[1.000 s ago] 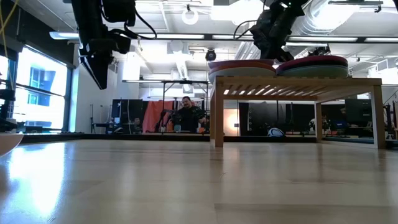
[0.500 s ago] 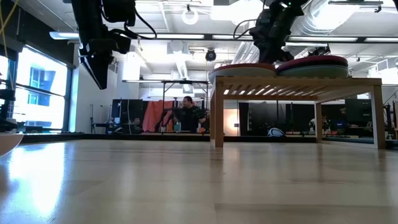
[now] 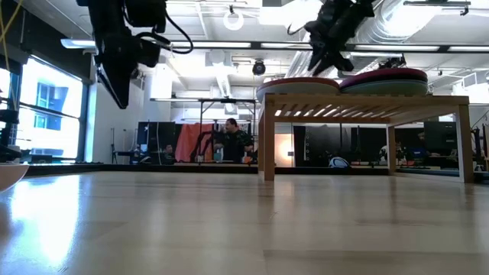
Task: Place and stack plates onto a shelf
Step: Stack the light orange plate on top of the purple plate on the shelf
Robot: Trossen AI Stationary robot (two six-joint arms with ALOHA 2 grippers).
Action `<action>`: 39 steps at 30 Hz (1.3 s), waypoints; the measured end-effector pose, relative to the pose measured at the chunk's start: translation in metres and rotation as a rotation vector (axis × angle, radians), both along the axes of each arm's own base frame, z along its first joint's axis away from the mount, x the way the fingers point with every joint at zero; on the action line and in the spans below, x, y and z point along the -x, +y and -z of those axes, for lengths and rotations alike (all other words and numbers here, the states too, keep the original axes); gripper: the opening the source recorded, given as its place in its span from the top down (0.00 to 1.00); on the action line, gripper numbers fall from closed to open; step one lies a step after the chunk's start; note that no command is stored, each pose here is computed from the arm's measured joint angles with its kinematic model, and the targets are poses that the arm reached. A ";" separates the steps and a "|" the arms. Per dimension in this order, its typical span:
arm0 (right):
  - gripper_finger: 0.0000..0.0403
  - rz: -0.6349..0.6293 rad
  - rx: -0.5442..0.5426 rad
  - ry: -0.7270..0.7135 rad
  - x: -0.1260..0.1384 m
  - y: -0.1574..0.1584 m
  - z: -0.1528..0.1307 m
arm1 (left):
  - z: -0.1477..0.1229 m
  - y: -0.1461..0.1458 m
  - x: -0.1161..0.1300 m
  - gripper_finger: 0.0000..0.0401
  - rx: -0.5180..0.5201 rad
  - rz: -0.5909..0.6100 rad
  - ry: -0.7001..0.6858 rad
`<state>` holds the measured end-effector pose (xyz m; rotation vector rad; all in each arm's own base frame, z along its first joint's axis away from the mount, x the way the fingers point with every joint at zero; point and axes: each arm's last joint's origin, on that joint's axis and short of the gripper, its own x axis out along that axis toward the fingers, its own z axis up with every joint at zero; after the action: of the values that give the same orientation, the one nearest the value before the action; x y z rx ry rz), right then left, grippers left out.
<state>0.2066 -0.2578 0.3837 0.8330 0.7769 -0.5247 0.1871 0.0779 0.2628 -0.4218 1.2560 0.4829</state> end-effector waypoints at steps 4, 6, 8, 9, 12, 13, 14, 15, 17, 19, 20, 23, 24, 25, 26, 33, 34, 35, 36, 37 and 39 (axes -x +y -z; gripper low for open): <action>0.81 -0.068 0.008 -0.064 -0.009 0.014 -0.009 | 0.001 -0.008 0.000 0.77 0.074 0.044 -0.001; 0.81 -0.098 0.022 -0.072 -0.013 0.025 -0.014 | 0.001 -0.013 -0.001 0.77 0.088 0.071 0.015; 0.81 -0.119 0.026 -0.074 -0.020 0.036 -0.018 | 0.002 -0.020 0.000 0.77 0.099 0.103 0.040; 0.81 -0.131 0.026 -0.078 -0.022 0.042 -0.020 | 0.002 -0.024 0.000 0.77 0.101 0.123 0.049; 0.81 -0.180 0.034 -0.093 -0.030 0.060 -0.026 | 0.002 -0.036 -0.003 0.77 0.099 0.197 0.057; 0.81 -0.193 0.033 -0.098 -0.032 0.066 -0.028 | 0.002 -0.040 -0.004 0.77 0.097 0.223 0.059; 0.81 -0.206 0.029 -0.104 -0.034 0.072 -0.030 | 0.002 -0.044 -0.005 0.77 0.097 0.246 0.060; 0.81 -0.217 0.022 -0.108 -0.037 0.078 -0.031 | 0.002 -0.049 -0.005 0.77 0.096 0.269 0.061; 0.81 -0.248 0.014 -0.114 -0.043 0.090 -0.033 | 0.002 -0.058 -0.007 0.77 0.095 0.316 0.064; 0.81 -0.296 0.016 -0.117 -0.049 0.105 -0.035 | 0.002 -0.069 -0.007 0.77 0.093 0.357 0.066; 0.81 -0.310 0.009 -0.116 -0.053 0.112 -0.035 | 0.002 -0.074 -0.008 0.77 0.091 0.379 0.068; 0.81 -0.320 -0.003 -0.093 -0.064 0.132 -0.034 | 0.002 -0.092 -0.007 0.77 0.089 0.421 0.073; 0.81 -0.320 -0.004 -0.084 -0.067 0.138 -0.034 | 0.002 -0.098 -0.007 0.77 0.083 0.431 0.075; 0.81 -0.328 -0.004 -0.079 -0.070 0.145 -0.034 | 0.002 -0.104 -0.006 0.77 0.075 0.441 0.077; 0.81 -0.333 -0.006 -0.073 -0.073 0.151 -0.034 | 0.002 -0.110 -0.005 0.77 0.066 0.448 0.078; 0.81 -0.367 -0.024 -0.044 -0.087 0.196 -0.034 | 0.001 -0.152 0.004 0.77 0.011 0.513 0.038; 0.81 -0.373 -0.030 -0.043 -0.088 0.202 -0.034 | 0.001 -0.157 0.005 0.77 0.001 0.516 0.028; 0.81 -0.379 -0.027 -0.039 -0.089 0.208 -0.033 | 0.001 -0.162 0.006 0.77 -0.009 0.516 0.019; 0.81 -0.381 -0.026 -0.036 -0.090 0.214 -0.033 | 0.001 -0.166 0.008 0.77 -0.016 0.513 0.009; 0.81 -0.386 -0.022 -0.035 -0.091 0.220 -0.034 | 0.000 -0.170 0.009 0.77 -0.019 0.509 -0.001; 0.81 -0.394 -0.023 -0.032 -0.093 0.231 -0.034 | 0.000 -0.178 0.011 0.77 -0.013 0.503 -0.031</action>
<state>0.2992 -0.0266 0.4174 0.6843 0.8921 -0.1521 0.1760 -0.1002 0.2628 -0.0915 1.2727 0.0559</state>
